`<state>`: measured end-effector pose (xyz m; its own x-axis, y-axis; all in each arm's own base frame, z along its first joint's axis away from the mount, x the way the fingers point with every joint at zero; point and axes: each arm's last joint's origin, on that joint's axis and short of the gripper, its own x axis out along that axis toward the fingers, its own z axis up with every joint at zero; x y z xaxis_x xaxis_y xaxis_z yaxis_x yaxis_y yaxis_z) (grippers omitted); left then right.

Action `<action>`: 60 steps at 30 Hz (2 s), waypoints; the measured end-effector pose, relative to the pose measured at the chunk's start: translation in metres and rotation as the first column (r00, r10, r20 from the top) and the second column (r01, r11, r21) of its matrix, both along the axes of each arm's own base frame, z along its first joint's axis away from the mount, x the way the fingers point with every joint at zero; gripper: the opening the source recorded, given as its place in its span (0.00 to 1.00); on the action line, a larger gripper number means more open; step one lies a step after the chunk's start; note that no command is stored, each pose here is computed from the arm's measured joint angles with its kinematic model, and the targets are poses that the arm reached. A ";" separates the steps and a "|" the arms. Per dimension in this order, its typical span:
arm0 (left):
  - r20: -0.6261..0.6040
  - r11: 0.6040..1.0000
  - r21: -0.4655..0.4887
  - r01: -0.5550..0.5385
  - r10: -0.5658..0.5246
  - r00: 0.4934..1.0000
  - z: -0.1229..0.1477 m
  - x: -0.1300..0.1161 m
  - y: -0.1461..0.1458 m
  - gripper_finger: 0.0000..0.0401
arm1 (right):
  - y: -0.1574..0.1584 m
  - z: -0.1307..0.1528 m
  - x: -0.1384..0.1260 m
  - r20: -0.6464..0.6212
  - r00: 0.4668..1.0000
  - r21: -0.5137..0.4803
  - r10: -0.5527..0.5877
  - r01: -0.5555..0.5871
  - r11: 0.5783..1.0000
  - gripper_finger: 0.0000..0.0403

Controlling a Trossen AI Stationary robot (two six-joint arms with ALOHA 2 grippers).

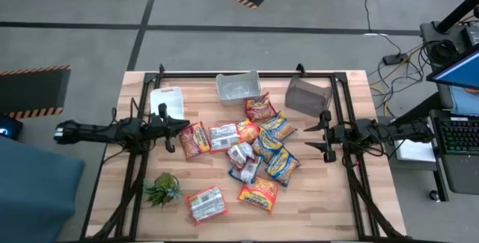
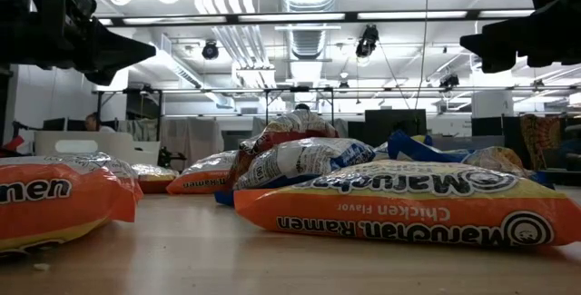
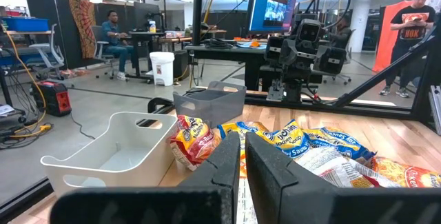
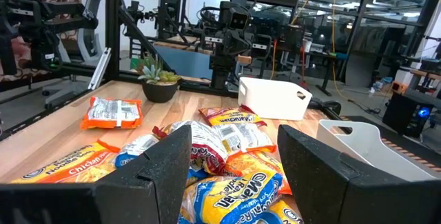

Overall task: Sort Maruchan noodles
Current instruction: Put the middle blue noodle pack into the gray bin

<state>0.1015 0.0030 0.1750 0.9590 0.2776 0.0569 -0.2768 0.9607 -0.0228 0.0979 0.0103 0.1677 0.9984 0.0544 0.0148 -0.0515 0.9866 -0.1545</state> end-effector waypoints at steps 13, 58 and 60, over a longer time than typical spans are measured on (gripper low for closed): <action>0.007 1.000 0.000 -0.001 0.001 1.000 0.001 0.000 0.000 0.02 | -0.002 0.002 0.000 -0.009 0.998 0.573 -0.056 0.051 0.818 0.51; 0.073 0.924 -0.238 0.299 -0.290 0.954 0.101 0.113 -0.017 0.02 | -0.037 0.085 0.052 -0.588 0.749 0.532 -0.305 0.642 0.553 0.51; -0.020 0.927 -0.258 0.273 -0.288 0.957 0.100 0.123 -0.018 0.02 | -0.037 0.084 0.057 -0.605 0.747 0.532 -0.274 0.636 0.559 0.51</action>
<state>0.2241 -0.0148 0.2754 0.9993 -0.0053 -0.0364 -0.0045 0.9644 -0.2645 0.1554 -0.0267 0.2519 0.7836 -0.2549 -0.5666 0.5594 0.6862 0.4650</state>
